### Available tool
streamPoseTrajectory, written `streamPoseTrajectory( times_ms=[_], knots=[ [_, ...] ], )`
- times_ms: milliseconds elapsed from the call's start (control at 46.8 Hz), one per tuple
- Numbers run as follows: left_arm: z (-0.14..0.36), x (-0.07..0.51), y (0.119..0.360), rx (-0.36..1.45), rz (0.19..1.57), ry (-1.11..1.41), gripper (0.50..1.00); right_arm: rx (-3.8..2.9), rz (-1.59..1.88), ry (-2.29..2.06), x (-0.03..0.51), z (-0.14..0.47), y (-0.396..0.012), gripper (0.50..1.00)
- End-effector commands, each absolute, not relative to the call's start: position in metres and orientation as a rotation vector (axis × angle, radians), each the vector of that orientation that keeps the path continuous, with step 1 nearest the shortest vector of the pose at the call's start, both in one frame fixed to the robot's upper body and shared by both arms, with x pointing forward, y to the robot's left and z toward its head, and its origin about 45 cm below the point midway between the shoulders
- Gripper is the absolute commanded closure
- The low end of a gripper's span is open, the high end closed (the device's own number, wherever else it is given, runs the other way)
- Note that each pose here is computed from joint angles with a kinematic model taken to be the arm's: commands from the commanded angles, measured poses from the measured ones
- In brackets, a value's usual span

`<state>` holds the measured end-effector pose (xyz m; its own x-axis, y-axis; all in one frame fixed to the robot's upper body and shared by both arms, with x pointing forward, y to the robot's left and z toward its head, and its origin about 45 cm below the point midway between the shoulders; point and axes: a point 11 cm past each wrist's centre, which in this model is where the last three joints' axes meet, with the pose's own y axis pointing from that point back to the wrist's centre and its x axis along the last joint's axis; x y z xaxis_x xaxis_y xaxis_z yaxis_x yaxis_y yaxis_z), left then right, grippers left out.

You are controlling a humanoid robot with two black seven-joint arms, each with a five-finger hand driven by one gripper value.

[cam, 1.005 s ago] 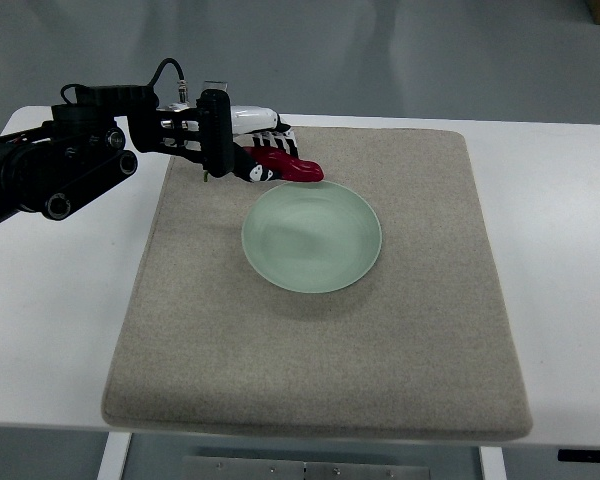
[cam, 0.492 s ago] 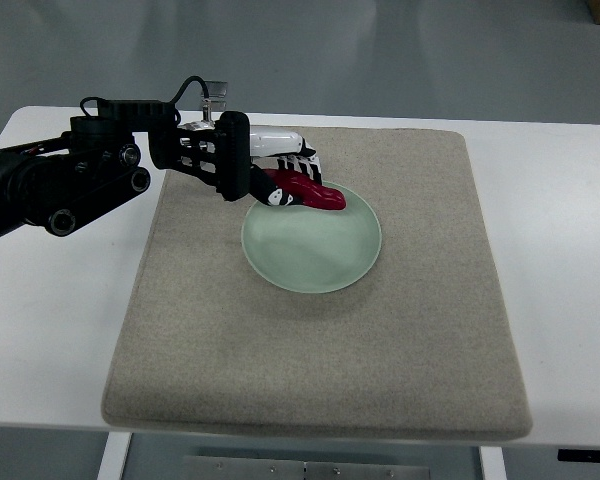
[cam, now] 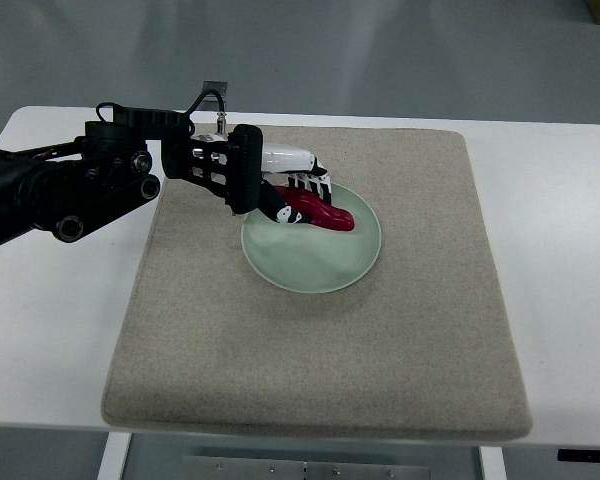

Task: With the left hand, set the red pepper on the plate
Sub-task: 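Carry the held pepper with the left hand over the green plate, then lower the pepper onto the plate and open the left hand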

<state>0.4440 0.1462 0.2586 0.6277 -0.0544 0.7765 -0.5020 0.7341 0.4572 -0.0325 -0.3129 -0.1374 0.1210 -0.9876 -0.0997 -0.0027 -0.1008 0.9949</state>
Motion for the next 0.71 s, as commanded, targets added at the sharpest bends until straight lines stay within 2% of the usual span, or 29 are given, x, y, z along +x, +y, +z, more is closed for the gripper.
streamPoseTrajectory(
  times_ms=[0,257,278,406,492,684],
  knots=[
    [0.258,0.443,0.143,0.716,0.278,-0.87,1.0,1.343,-1.187,-1.076,-0.033,-0.137,-0.313,0.572],
    [0.256,0.442,0.14,0.711,0.274,-0.868,0.988,1.344,-1.187,-1.076,-0.033,-0.137,-0.313,0.572],
    [0.255,0.441,0.139,0.709,0.272,-0.866,0.977,1.345,-1.186,-1.077,-0.032,-0.137,-0.313,0.572],
    [0.249,0.439,0.138,0.707,0.269,-0.853,0.838,1.343,-1.187,-1.076,-0.033,-0.137,-0.313,0.572],
    [0.249,0.439,0.138,0.705,0.268,-0.853,0.772,1.343,-1.187,-1.076,-0.033,-0.137,-0.313,0.572],
    [0.247,0.438,0.138,0.708,0.268,-0.847,0.714,1.344,-1.188,-1.075,-0.033,-0.137,-0.313,0.572]
  ],
)
